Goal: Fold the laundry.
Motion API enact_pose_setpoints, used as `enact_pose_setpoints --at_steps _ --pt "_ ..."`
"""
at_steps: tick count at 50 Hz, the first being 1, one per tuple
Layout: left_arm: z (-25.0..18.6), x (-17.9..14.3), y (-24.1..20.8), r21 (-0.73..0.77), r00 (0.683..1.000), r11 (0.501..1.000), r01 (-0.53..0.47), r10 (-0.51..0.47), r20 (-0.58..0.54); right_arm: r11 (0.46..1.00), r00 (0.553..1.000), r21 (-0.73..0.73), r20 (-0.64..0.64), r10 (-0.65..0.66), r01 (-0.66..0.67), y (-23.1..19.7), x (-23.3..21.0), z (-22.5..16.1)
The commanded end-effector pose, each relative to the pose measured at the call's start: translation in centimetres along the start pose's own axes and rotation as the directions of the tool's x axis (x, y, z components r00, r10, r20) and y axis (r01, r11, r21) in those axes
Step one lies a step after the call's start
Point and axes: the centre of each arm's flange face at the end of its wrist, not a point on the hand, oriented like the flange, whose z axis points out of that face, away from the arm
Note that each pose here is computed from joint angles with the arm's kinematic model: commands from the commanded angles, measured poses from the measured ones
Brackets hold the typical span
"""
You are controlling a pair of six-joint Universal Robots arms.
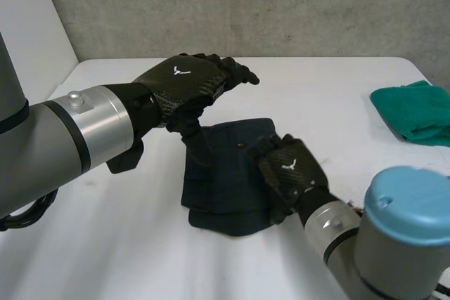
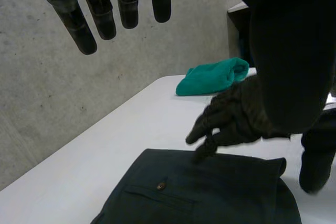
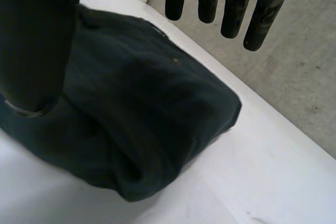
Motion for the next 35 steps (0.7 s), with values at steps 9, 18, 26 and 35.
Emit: enact_pose_setpoints --at_steps 9,18,26,35 --pt "0.2 -0.2 0.1 0.000 1.000 1.000 0.015 -0.015 0.013 0.998 0.997 -0.007 0.031 -0.064 0.065 3.8 -2.1 2.8" --pt "0.3 -0.3 0.3 -0.007 1.000 1.000 0.018 -0.018 0.012 0.997 0.996 0.011 0.030 -0.082 0.082 4.0 -2.4 4.2" --pt "0.3 -0.3 0.4 -0.008 1.000 1.000 0.021 -0.021 0.011 0.995 0.995 0.046 0.014 -0.095 0.094 3.9 -2.4 5.7" --pt "0.4 -0.3 0.5 -0.011 1.000 1.000 0.023 -0.023 0.011 0.989 0.992 0.075 -0.003 -0.124 0.124 3.7 -2.2 7.9"
